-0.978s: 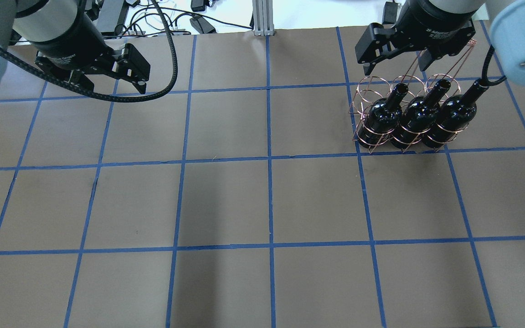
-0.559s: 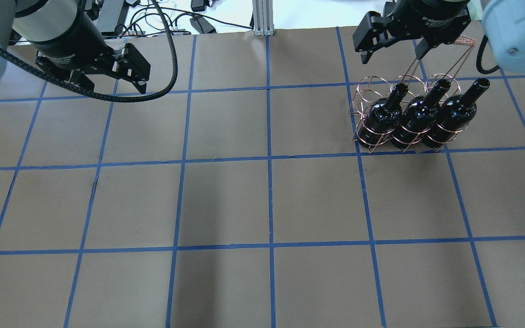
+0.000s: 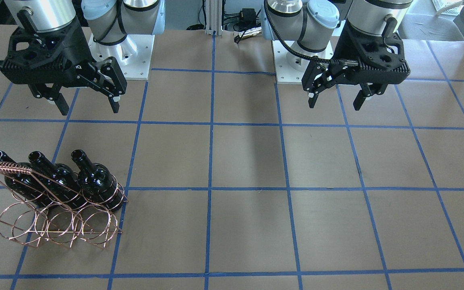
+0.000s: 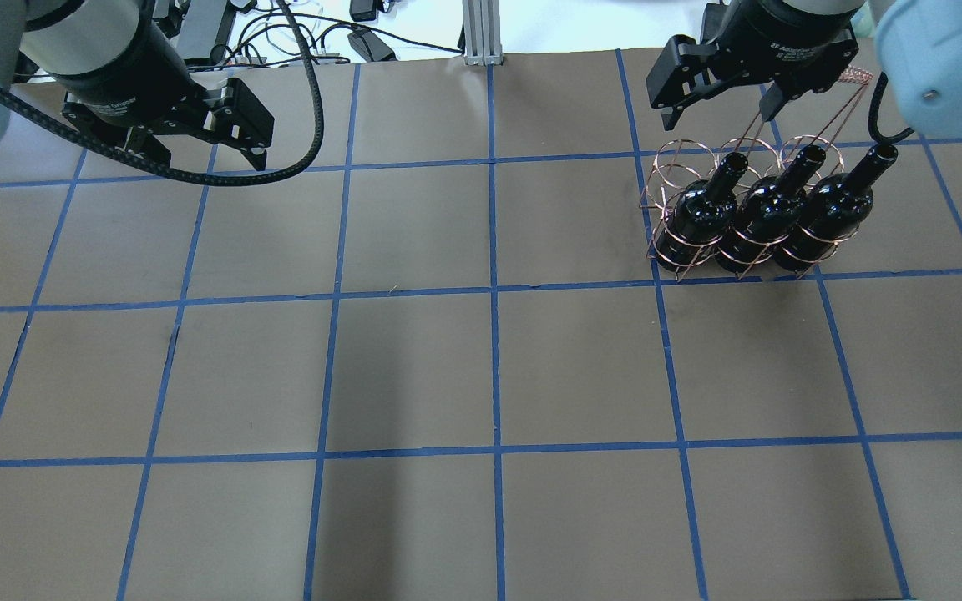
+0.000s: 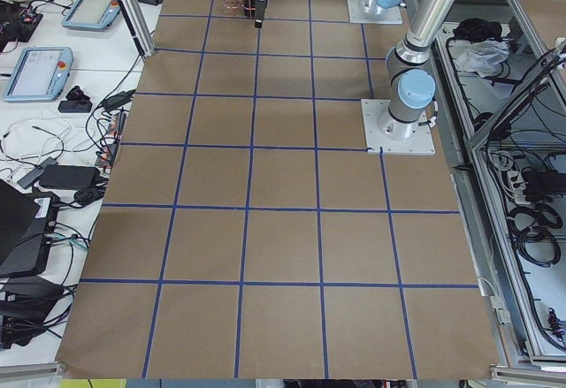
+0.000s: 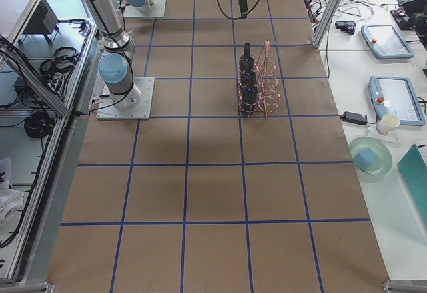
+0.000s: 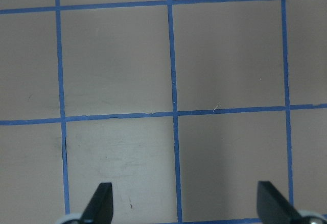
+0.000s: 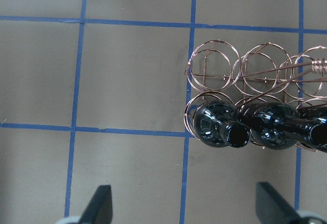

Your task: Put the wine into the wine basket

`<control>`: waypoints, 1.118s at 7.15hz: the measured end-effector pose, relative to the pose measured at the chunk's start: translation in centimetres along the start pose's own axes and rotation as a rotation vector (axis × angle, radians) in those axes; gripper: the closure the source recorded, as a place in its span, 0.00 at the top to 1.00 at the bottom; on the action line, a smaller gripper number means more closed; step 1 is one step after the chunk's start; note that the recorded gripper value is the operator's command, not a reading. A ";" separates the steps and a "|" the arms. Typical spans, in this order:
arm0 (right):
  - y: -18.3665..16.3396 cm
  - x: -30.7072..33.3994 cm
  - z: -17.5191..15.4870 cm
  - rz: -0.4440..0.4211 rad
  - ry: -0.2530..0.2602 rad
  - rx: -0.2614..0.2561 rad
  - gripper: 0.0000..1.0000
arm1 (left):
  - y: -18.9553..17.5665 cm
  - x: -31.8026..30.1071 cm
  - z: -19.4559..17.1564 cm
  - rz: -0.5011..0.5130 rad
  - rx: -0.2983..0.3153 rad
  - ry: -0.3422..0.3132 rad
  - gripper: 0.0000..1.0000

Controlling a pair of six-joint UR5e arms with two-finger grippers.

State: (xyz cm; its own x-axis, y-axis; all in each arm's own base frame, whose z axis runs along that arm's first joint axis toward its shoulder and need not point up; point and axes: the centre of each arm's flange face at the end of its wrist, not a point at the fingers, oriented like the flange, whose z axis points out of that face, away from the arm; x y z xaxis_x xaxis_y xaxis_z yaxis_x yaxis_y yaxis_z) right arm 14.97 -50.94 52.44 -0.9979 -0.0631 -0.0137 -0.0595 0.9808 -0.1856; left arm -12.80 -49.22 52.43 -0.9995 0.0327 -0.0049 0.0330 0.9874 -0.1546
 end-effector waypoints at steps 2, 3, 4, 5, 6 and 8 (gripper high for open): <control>0.3 0.0 0.4 0.005 0.000 -0.029 1.00 | 0.0 0.0 0.0 -0.007 -0.003 0.000 1.00; 0.4 0.0 0.5 0.006 0.000 -0.039 1.00 | 0.0 0.0 0.0 -0.008 -0.003 0.000 1.00; 0.5 0.0 0.6 0.006 -0.002 -0.054 1.00 | 0.0 0.0 0.0 -0.009 -0.003 -0.001 1.00; 0.6 0.0 0.7 0.004 -0.005 -0.063 1.00 | 0.0 0.0 0.0 -0.009 -0.004 -0.001 1.00; 0.7 -0.1 0.7 0.002 -0.008 -0.068 1.00 | 0.1 0.0 0.0 -0.009 -0.004 -0.001 1.00; 0.7 0.0 0.8 0.001 -0.004 -0.070 1.00 | 0.1 -0.1 0.0 -0.010 -0.003 -0.001 1.00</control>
